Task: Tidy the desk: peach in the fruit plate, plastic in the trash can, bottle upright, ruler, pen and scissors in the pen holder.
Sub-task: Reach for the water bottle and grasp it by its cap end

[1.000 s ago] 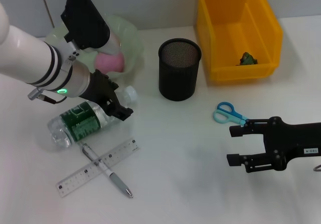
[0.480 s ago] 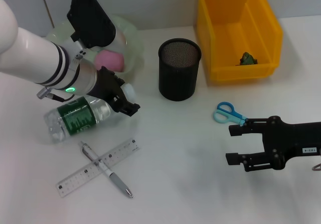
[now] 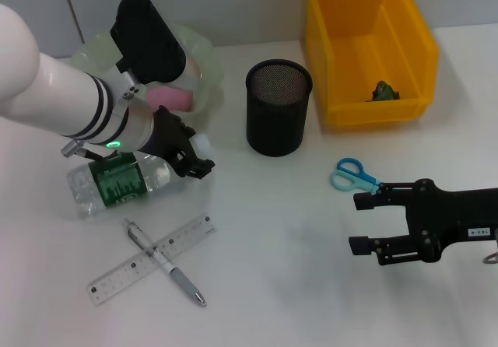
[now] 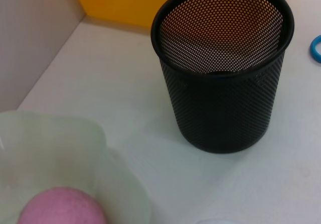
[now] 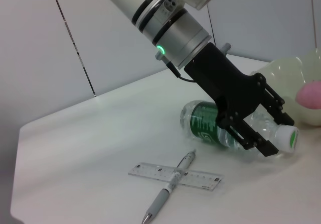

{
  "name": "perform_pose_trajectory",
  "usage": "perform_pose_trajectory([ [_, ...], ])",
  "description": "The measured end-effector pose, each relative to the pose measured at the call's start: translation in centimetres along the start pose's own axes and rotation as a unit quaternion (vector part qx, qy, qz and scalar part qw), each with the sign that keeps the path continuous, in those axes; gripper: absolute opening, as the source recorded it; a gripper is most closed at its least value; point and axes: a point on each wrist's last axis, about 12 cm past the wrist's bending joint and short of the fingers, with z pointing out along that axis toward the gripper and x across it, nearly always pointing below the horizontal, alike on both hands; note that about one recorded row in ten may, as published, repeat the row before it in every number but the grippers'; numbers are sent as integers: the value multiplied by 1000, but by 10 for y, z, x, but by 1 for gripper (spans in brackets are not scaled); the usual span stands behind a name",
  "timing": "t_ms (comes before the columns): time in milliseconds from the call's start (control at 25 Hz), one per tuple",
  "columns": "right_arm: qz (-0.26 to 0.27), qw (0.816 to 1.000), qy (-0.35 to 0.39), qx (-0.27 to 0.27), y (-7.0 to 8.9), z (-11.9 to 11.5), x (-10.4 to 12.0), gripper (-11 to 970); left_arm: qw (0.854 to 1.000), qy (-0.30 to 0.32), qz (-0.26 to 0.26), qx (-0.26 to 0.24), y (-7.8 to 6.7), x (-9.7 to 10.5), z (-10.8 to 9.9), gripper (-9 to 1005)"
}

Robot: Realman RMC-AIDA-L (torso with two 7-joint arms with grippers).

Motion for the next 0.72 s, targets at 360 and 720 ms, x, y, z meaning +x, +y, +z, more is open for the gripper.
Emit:
perform_pose_trajectory([
  [360, -2, 1000, -1, -1, 0, 1, -1, 767, 1000, 12, 15, -3, -3, 2, 3, 543],
  [720, -2, 1000, -1, -1, -1, 1, -3, 766, 1000, 10, 20, -9, -4, 0, 2, 435],
])
